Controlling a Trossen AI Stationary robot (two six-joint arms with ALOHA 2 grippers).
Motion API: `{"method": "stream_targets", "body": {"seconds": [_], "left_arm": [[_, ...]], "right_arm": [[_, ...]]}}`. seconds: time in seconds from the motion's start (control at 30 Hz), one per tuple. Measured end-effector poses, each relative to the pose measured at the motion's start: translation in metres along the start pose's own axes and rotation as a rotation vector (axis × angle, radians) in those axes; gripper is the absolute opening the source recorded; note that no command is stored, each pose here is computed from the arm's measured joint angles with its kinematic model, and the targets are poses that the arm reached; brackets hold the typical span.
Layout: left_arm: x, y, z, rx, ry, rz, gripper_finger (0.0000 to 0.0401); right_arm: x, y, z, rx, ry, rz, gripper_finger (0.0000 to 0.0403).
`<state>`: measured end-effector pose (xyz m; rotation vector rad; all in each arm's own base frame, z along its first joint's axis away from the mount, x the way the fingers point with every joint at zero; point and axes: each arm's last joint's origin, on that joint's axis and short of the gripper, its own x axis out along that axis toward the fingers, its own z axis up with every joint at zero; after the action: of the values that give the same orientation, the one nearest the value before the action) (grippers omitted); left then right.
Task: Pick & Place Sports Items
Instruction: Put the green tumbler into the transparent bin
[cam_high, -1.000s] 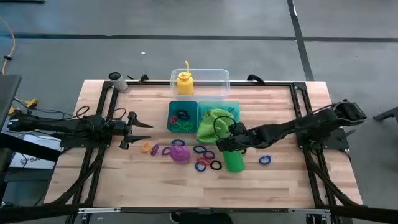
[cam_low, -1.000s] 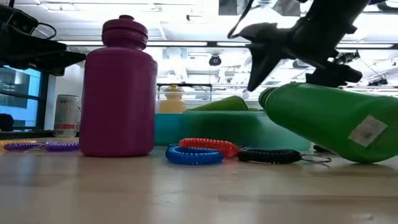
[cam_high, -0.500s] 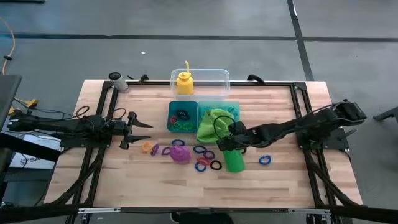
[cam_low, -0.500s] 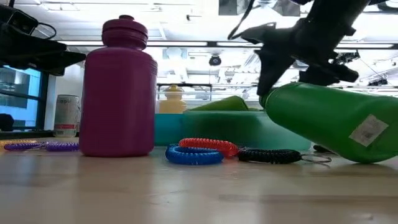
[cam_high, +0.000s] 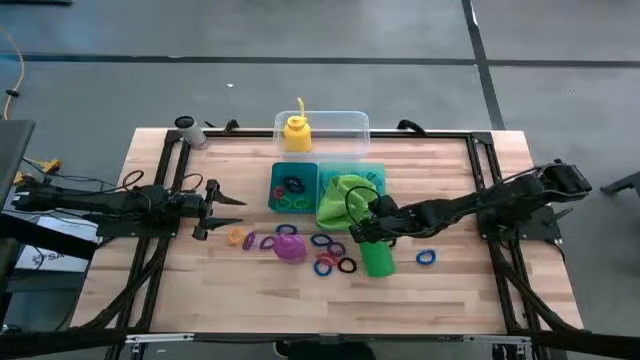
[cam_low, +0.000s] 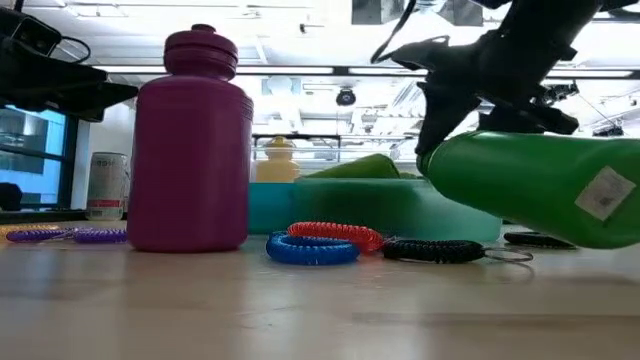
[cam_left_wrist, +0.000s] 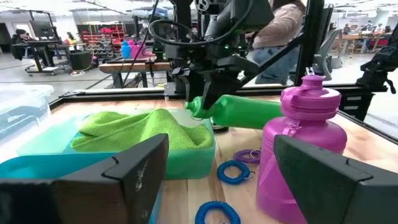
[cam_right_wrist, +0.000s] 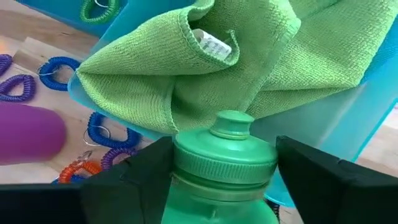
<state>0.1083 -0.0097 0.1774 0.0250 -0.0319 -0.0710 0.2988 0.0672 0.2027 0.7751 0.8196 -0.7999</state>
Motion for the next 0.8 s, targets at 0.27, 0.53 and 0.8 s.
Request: {"method": "stream_targets", "body": {"seconds": [0.27, 0.53, 0.8], "left_arm": [[0.0, -0.0001, -0.0001, 0.0, 0.0, -0.001, 0.0236], [0.0, 0.0, -0.0001, 0.0, 0.0, 0.0, 0.0236], [0.0, 0.0, 0.0, 0.0, 0.0, 0.0, 0.0236]], "right_arm": [[0.0002, -0.0001, 0.0001, -0.036, -0.007, -0.003, 0.0192], [0.0006, 0.0, 0.0, -0.044, -0.007, -0.002, 0.0192], [0.0011, 0.0, -0.0005, -0.047, -0.005, 0.0, 0.0211]]}}
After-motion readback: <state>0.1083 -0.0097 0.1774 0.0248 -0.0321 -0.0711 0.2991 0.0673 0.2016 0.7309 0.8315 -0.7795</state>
